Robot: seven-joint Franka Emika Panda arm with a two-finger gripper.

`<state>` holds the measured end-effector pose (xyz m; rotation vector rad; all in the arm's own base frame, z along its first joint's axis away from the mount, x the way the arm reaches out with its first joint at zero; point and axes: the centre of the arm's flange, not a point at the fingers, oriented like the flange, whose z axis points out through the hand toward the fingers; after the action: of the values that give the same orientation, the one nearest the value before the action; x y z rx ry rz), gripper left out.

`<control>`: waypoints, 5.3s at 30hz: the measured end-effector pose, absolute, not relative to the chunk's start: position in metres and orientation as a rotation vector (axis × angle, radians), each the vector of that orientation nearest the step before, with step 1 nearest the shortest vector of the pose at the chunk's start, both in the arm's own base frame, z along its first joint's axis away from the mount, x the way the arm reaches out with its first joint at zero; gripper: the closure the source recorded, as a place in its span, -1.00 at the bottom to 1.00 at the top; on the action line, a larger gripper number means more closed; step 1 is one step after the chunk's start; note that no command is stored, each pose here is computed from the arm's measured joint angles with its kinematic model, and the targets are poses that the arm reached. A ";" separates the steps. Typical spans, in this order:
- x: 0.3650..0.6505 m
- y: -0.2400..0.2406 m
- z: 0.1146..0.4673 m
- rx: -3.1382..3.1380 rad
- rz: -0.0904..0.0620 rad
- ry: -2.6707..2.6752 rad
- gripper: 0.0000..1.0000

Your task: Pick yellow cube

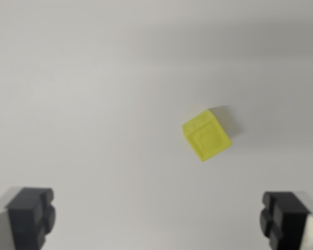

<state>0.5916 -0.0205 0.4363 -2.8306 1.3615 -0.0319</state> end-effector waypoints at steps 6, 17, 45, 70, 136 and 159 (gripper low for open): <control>0.591 -0.021 0.436 -2.834 -0.031 1.354 -1.00; 0.584 -0.028 0.412 -2.871 -0.029 1.276 -1.00; 0.568 -0.044 0.342 -2.954 -0.021 1.070 -1.00; 0.553 -0.059 0.279 -3.016 -0.014 0.881 -1.00; 0.525 -0.087 0.118 -3.098 0.003 0.518 -1.00; 0.525 -0.088 0.136 -3.100 0.002 0.513 1.00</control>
<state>0.5246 -0.0877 0.1356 -3.0997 0.5129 0.0021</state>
